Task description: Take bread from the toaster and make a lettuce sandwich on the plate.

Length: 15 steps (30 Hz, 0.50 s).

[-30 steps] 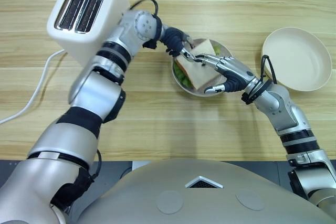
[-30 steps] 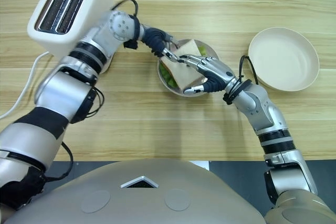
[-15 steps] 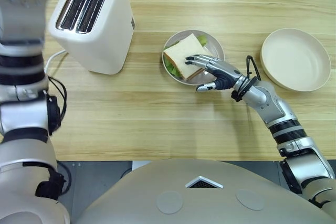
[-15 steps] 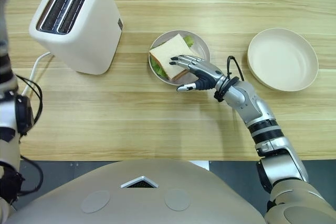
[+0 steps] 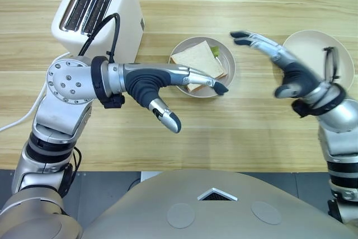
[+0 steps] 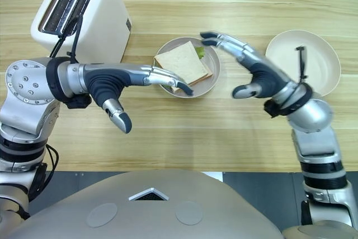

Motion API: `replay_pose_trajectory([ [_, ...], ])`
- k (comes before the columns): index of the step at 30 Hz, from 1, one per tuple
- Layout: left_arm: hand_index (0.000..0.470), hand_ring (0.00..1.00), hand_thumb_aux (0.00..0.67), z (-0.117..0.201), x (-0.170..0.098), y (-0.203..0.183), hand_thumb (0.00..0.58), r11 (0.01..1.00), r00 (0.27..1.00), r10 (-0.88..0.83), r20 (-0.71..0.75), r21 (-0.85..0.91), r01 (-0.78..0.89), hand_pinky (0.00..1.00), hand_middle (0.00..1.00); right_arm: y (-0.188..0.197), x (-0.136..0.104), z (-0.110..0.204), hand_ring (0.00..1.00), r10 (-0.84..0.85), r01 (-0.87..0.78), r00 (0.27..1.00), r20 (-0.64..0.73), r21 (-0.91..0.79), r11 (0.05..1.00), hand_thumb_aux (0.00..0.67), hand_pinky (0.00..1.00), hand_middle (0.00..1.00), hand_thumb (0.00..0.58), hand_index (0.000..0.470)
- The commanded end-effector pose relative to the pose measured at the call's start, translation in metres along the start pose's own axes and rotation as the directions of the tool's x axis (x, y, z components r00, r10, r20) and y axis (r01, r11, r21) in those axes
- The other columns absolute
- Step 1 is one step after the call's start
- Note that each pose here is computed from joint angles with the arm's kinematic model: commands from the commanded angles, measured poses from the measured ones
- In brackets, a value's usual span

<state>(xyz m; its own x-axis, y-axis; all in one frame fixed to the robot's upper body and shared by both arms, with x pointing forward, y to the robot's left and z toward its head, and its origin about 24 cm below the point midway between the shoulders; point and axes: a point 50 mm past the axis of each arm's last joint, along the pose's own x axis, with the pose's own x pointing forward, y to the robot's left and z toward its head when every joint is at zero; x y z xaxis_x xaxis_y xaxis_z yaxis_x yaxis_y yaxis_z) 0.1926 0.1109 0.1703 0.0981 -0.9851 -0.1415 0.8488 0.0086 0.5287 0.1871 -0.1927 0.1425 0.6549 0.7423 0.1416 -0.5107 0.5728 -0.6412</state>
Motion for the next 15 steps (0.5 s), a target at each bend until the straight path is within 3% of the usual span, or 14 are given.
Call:
replay_pose_trajectory([
  [1, 0.470, 1.00, 0.670, -0.030, 0.014, -0.029, 0.580, 0.978, 0.996, -0.087, -0.036, -0.193, 0.078, 1.00, 1.00, 0.045, -0.014, -0.018, 1.00, 0.297, -0.255, 0.949, -0.105, 0.298, 0.920, 0.670, 1.00, 1.00, 0.580, 0.470],
  [5, 0.470, 1.00, 0.670, -0.082, 0.035, -0.075, 0.580, 0.921, 0.966, -0.220, -0.132, -0.354, 0.162, 1.00, 1.00, 0.113, -0.023, -0.046, 1.00, 0.646, -0.511, 0.750, -0.141, 0.497, 0.701, 0.670, 1.00, 1.00, 0.580, 0.470],
  [8, 0.470, 1.00, 0.670, -0.112, 0.044, -0.090, 0.580, 0.901, 0.940, -0.278, -0.196, -0.394, 0.184, 1.00, 1.00, 0.132, -0.017, -0.069, 1.00, 0.723, -0.559, 0.668, -0.176, 0.523, 0.644, 0.670, 1.00, 1.00, 0.580, 0.470],
  [11, 0.470, 1.00, 0.670, -0.138, 0.049, -0.091, 0.580, 0.902, 0.917, -0.297, -0.268, -0.394, 0.177, 1.00, 1.00, 0.139, -0.004, -0.086, 1.00, 0.731, -0.572, 0.651, -0.205, 0.500, 0.650, 0.670, 1.00, 1.00, 0.580, 0.470],
  [15, 0.470, 1.00, 0.670, -0.170, 0.050, -0.075, 0.580, 0.942, 0.884, -0.233, -0.405, -0.319, 0.103, 1.00, 1.00, 0.132, 0.023, -0.104, 1.00, 0.659, -0.538, 0.706, -0.260, 0.409, 0.737, 0.670, 1.00, 1.00, 0.580, 0.470],
])
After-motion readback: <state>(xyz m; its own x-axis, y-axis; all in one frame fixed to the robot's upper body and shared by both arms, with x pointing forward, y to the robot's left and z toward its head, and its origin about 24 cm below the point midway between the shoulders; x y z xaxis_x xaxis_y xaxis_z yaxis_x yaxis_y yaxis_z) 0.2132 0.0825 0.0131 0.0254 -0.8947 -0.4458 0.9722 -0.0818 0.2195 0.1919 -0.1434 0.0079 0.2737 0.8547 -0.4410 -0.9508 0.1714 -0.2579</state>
